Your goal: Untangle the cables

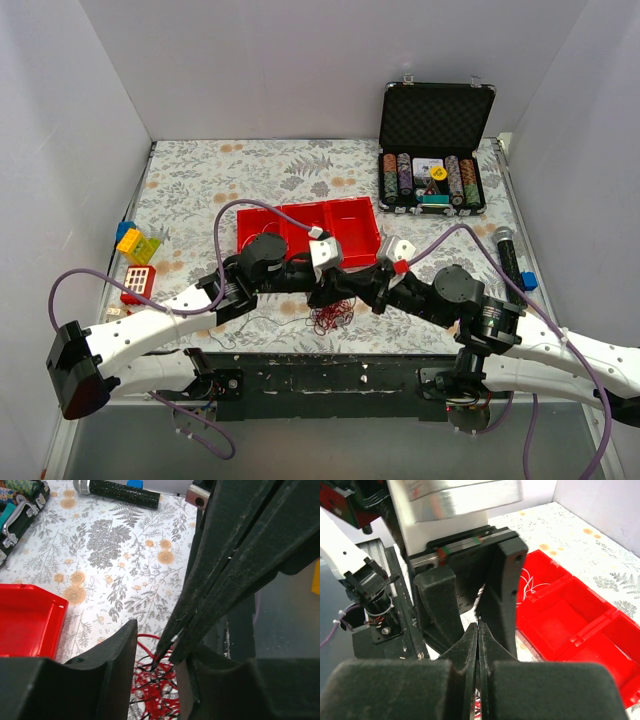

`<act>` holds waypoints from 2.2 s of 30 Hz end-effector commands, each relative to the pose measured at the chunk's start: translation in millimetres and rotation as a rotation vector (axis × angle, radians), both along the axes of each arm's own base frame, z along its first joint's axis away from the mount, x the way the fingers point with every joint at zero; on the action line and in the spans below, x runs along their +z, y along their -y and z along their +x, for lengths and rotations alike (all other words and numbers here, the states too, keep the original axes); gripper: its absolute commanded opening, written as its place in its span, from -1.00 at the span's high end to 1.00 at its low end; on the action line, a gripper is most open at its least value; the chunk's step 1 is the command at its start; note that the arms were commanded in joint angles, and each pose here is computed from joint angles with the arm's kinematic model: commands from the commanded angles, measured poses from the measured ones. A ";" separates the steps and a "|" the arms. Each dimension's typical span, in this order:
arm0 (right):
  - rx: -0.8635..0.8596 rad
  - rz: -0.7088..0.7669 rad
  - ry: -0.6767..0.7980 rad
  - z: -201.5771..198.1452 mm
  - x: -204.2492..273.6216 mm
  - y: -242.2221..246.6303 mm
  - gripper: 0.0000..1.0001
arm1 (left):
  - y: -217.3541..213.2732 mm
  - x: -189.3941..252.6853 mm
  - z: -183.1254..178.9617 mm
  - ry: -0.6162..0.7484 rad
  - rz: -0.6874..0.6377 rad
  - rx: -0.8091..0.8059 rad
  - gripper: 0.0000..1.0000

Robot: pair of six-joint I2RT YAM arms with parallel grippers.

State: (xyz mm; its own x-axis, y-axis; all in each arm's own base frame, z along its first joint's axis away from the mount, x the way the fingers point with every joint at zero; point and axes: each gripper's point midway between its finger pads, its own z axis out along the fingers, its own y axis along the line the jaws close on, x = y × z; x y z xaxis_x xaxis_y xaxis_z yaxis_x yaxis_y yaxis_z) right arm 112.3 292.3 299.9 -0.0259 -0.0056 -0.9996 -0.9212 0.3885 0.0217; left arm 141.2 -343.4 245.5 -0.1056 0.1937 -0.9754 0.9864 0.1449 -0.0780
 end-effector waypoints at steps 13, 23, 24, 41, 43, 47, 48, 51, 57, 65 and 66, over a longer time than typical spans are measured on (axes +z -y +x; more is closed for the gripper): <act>-0.144 0.104 -0.023 16.1 20.1 22.9 -0.03 | -8.5 39.9 3.4 -0.012 -0.104 0.086 1.00; -0.154 0.077 -0.125 8.7 -25.7 37.2 -0.63 | -8.7 58.9 18.4 0.034 -0.128 0.154 1.00; -0.159 0.074 -0.122 10.5 -27.1 35.2 -0.63 | -8.0 62.0 19.1 0.035 -0.134 0.155 1.00; -0.252 0.252 0.062 43.1 10.7 7.6 -0.29 | -4.5 66.7 14.7 0.005 -0.108 0.124 1.00; -0.251 0.239 0.050 45.2 3.1 0.5 -0.27 | -2.6 67.6 13.3 -0.006 -0.112 0.115 1.00; -0.233 0.206 0.004 45.0 -20.8 -11.9 -0.15 | 0.2 78.5 11.7 -0.015 -0.133 0.103 1.00; -0.231 0.204 -0.004 44.8 -27.1 -13.1 -0.11 | 0.4 84.1 11.4 -0.018 -0.144 0.104 1.00; -0.235 0.196 -0.040 44.5 -45.8 -14.1 0.01 | 2.1 99.7 6.6 -0.033 -0.171 0.082 1.00; -0.251 0.111 -0.143 40.8 -103.5 -8.4 0.07 | 5.9 150.6 6.4 -0.026 -0.266 0.070 1.00; -0.276 0.037 -0.252 32.2 -162.6 10.0 0.12 | 1.8 202.0 8.1 0.019 -0.355 0.061 1.00; -0.277 0.028 -0.263 31.0 -168.2 11.7 0.11 | 0.8 205.3 10.0 0.038 -0.358 0.066 1.00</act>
